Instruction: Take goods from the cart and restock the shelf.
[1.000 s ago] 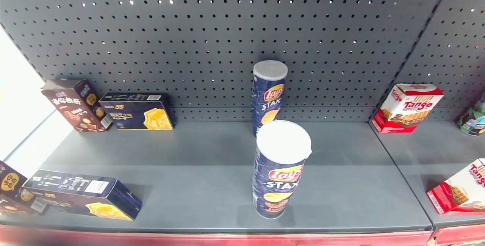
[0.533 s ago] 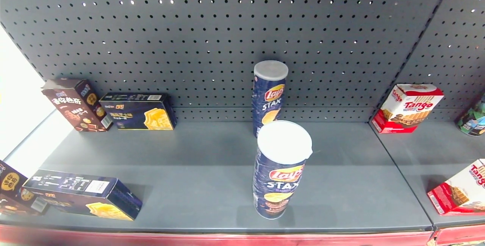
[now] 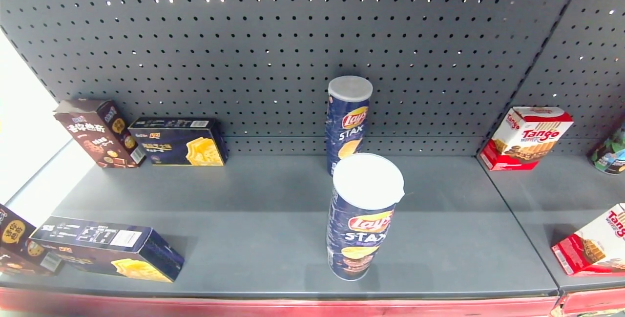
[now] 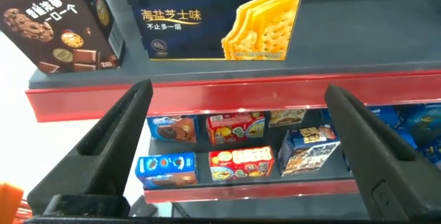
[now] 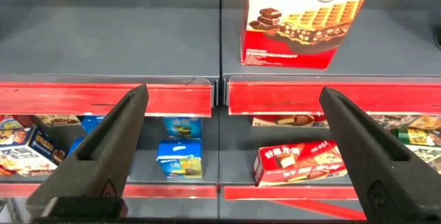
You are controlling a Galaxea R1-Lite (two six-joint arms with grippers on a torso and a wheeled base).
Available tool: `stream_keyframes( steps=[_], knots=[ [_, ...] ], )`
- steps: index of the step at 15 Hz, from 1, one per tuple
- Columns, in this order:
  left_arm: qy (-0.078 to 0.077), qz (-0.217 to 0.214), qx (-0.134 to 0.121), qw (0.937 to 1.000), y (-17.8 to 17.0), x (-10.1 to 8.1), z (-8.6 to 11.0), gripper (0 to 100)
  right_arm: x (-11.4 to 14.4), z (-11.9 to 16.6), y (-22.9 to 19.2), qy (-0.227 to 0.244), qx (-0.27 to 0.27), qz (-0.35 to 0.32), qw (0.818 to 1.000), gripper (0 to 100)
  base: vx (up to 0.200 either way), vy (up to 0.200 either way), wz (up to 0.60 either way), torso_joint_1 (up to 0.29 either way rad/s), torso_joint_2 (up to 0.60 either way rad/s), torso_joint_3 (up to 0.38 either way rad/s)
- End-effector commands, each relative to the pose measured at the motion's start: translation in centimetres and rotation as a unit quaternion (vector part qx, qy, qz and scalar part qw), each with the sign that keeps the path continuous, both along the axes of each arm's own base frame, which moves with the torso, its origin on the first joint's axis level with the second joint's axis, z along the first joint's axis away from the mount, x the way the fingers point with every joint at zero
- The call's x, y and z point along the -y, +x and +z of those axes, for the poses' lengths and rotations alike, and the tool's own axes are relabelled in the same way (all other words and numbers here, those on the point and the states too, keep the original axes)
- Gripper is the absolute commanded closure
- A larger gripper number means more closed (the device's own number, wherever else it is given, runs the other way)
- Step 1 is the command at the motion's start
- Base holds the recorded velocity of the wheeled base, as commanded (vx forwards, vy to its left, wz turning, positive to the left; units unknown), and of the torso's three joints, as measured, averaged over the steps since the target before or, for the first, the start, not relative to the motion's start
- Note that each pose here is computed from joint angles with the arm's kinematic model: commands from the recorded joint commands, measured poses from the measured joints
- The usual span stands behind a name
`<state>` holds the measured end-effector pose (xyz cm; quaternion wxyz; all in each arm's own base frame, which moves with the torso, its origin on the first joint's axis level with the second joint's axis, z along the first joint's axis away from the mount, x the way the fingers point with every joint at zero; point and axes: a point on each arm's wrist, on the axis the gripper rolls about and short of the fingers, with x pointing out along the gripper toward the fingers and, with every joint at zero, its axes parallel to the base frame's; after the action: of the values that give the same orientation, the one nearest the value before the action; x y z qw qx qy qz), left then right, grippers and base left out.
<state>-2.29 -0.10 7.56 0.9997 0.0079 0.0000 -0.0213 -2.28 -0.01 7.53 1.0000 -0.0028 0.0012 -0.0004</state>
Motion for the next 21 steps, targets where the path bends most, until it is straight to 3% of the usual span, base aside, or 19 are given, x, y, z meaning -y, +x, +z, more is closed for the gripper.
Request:
stream_keyframes(
  steps=[1,5,7,10,21],
  knots=[
    [0.0,0.001,0.0,1.0,0.0,0.0,-0.02,0,0.0,0.0,0.0,0.0,0.0,0.0,1.0,0,0.0,0.0,0.0,0.0,0.0,0.0],
    [0.001,0.001,0.0,1.0,0.0,0.0,-0.02,0,0.0,0.0,0.0,0.0,0.0,0.0,1.0,0,0.0,0.0,0.0,0.0,0.0,0.0],
    [0.008,-0.003,0.001,1.0,0.0,0.01,-0.02,0,0.0,-0.01,0.0,0.0,0.0,0.0,1.0,0,0.0,-0.2,0.0,0.005,0.0,-0.002],
    [0.0,0.001,0.001,1.0,-0.01,0.0,0.03,0,0.0,0.0,0.0,0.0,0.0,0.0,1.0,0,0.0,0.0,0.0,0.0,0.0,0.0],
    [0.003,-0.002,0.0,1.0,0.0,0.01,-0.03,0,0.0,-0.01,0.0,0.0,0.0,0.0,1.0,0,-0.055,0.0,0.0,0.002,0.0,0.001]
  ],
)
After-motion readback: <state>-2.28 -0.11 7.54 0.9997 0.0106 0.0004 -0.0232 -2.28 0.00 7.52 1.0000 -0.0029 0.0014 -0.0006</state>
